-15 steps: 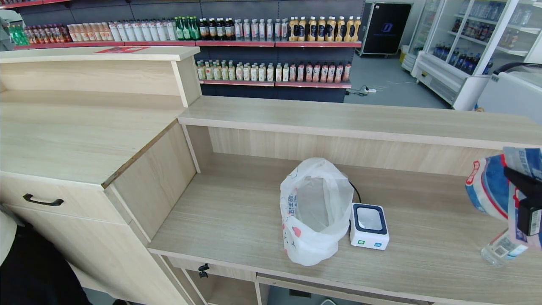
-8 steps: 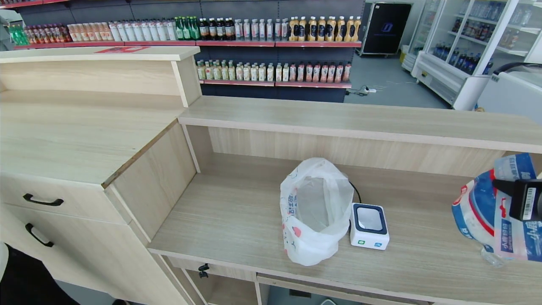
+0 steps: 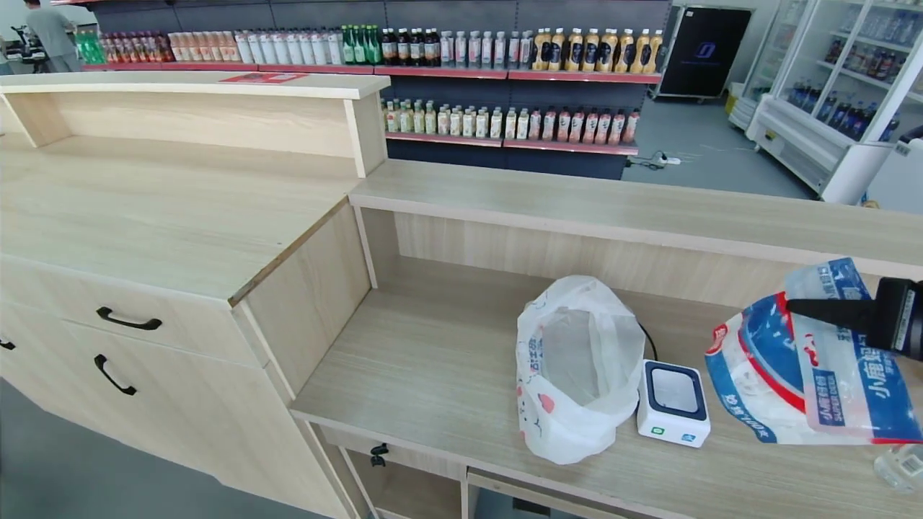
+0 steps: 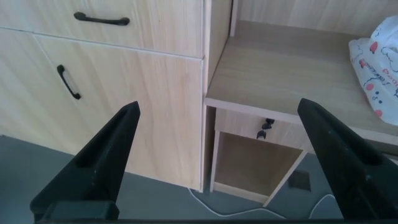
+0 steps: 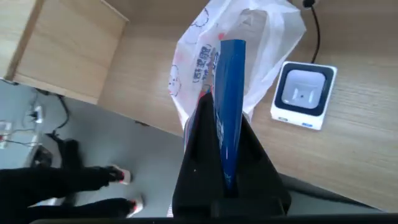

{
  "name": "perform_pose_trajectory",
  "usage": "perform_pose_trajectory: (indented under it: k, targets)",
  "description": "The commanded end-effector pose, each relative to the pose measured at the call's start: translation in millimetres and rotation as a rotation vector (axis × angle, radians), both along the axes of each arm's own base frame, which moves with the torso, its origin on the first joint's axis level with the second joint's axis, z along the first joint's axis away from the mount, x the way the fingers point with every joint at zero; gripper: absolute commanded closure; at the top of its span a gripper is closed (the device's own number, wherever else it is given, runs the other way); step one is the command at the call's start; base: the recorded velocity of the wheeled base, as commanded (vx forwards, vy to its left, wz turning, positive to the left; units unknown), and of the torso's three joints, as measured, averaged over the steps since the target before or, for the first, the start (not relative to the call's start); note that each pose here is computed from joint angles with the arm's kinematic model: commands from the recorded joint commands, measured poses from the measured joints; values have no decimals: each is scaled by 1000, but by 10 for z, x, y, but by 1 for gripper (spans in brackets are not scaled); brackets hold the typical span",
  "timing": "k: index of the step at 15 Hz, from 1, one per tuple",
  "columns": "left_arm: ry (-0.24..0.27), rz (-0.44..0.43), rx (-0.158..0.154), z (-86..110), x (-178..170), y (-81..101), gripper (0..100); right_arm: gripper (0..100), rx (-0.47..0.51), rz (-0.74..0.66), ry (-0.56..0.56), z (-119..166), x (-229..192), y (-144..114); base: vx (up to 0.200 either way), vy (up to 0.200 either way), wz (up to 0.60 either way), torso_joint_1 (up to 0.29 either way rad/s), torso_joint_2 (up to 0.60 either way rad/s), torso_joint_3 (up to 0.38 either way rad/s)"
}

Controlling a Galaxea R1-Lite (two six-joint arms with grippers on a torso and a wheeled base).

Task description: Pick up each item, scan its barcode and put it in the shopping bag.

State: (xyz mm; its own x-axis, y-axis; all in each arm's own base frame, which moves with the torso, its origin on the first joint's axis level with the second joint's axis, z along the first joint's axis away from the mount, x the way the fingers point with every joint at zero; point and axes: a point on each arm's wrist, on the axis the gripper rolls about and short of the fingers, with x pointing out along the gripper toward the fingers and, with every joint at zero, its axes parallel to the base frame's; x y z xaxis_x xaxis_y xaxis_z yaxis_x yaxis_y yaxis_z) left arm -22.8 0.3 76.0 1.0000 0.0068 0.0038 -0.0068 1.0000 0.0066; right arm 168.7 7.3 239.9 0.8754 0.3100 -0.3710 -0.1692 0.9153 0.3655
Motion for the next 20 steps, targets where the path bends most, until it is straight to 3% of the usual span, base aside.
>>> perform_pose_trajectory:
  k: [1,5,8,11,15,20]
  targets:
    - [-1,1,0,0,0,0,0,100,125,-13,70,-36,157,-165,0,0,0,0,0,0]
    - [-1,1,1,0,0,0,0,100,287,-88,179,-181,561,-557,0,0,0,0,0,0]
    - [-1,1,1,0,0,0,0,100,411,-55,222,-237,707,-757,0,0,0,0,0,0]
    - [-1,1,1,0,0,0,0,100,547,-16,279,-263,835,-802,0,0,0,0,0,0]
    - [-1,1,1,0,0,0,0,100,659,-38,406,-395,850,-802,0,0,0,0,0,0]
    - [-1,1,0,0,0,0,0,100,715,-95,486,-579,911,-921,0,0,0,0,0,0]
